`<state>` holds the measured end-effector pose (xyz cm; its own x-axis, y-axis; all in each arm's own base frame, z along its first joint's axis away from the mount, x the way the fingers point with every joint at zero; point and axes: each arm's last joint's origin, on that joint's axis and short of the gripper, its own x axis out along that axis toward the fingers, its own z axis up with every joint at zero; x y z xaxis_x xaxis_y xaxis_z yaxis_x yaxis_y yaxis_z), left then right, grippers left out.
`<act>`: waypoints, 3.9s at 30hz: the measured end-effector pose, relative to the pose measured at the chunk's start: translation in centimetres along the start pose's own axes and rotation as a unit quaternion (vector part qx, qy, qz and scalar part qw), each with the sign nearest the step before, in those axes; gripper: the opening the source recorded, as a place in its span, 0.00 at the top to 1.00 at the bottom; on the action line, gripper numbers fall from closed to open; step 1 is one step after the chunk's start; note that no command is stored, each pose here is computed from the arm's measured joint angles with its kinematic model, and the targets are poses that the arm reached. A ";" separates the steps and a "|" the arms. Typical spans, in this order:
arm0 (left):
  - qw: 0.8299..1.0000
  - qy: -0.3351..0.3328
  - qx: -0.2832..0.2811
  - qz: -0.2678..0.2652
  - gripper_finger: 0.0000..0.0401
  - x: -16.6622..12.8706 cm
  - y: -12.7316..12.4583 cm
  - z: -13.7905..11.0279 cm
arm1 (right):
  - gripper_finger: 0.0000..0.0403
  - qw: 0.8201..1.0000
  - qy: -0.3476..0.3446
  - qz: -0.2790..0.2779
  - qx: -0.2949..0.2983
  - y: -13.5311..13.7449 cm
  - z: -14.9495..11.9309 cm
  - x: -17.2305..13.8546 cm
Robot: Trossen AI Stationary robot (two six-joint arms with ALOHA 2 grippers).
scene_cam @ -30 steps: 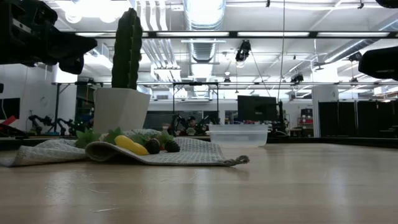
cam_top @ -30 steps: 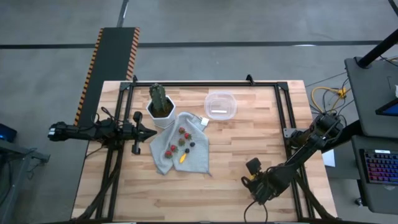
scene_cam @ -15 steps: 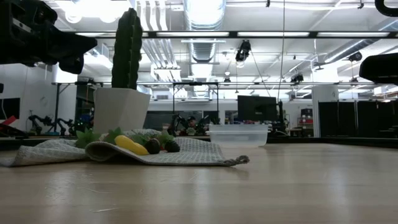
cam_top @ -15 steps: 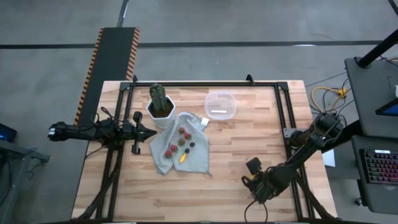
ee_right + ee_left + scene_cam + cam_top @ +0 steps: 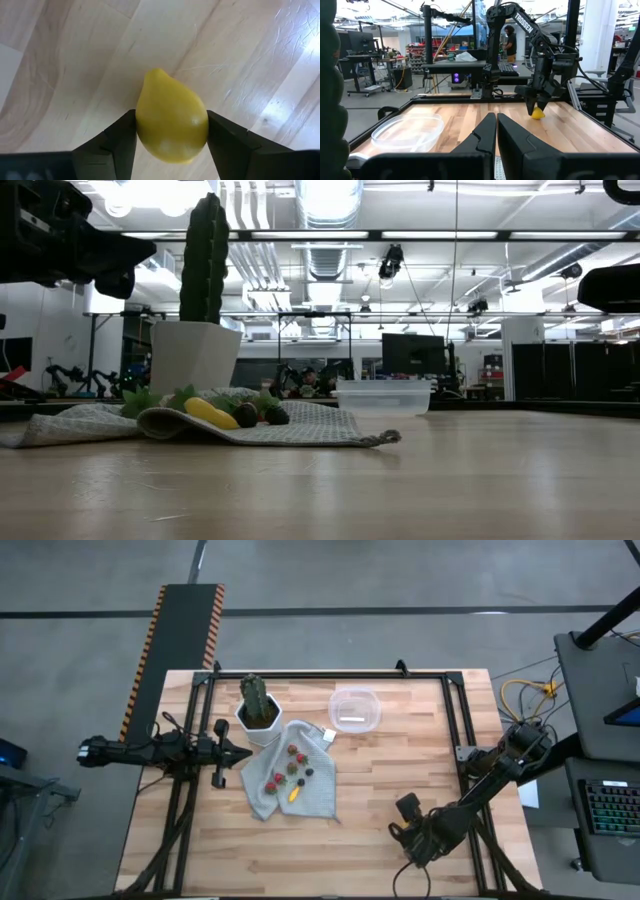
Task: Pick and placing Produce into tupperware
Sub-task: Put the yellow lemon into the transparent bin
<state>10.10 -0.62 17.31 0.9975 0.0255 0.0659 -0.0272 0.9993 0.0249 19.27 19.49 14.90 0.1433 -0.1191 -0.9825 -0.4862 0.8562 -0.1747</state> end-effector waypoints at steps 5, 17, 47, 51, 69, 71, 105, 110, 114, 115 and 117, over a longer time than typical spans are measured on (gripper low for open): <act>1.000 0.000 0.000 0.000 1.00 0.0 0.0 0.0 | 0.51 1.000 -0.013 -0.021 0.008 -0.4 0.5 -0.3; 1.000 0.002 0.000 0.000 1.00 0.0 0.0 0.0 | 0.51 0.960 -0.061 -0.226 0.154 -7.1 1.5 -0.5; 1.000 -0.012 -0.002 -0.002 1.00 0.0 0.0 0.2 | 0.51 0.766 -0.470 -0.292 0.329 -25.6 -6.6 -13.1; 1.000 -0.013 -0.002 -0.002 1.00 0.0 0.0 0.2 | 0.51 0.761 -0.478 -0.293 0.326 -26.1 -7.2 -12.5; 1.000 -0.022 -0.003 -0.002 1.00 0.0 0.0 0.4 | 0.52 0.720 -0.537 -0.348 0.269 -27.8 -8.8 -11.4; 1.000 -0.022 -0.003 -0.002 1.00 0.0 0.0 0.4 | 0.52 0.719 -0.543 -0.342 0.267 -28.2 -9.4 -10.9; 1.000 -0.019 0.002 -0.001 1.00 0.0 0.0 0.4 | 0.52 0.782 -0.404 -0.165 0.445 -35.7 -13.1 0.9; 1.000 -0.019 -0.002 -0.001 1.00 0.1 0.0 0.4 | 0.52 0.803 -0.365 -0.143 0.449 -36.2 -12.9 0.2; 1.000 -0.017 -0.002 -0.002 1.00 0.1 0.0 0.3 | 0.52 0.822 -0.327 -0.124 0.450 -36.6 -12.8 -0.5; 1.000 -0.015 -0.002 -0.002 1.00 0.1 0.0 0.3 | 0.52 0.826 -0.315 -0.116 0.453 -36.7 -12.7 -0.5; 1.000 -0.014 -0.002 -0.002 1.00 0.1 0.0 0.3 | 0.52 0.834 -0.291 -0.101 0.459 -36.9 -12.6 -0.1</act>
<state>10.20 -0.64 17.60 0.9954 0.0214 0.0935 -0.0234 0.9995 0.0208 26.30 -18.43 20.64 0.6664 -0.2713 -0.6945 0.4235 0.9043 0.0531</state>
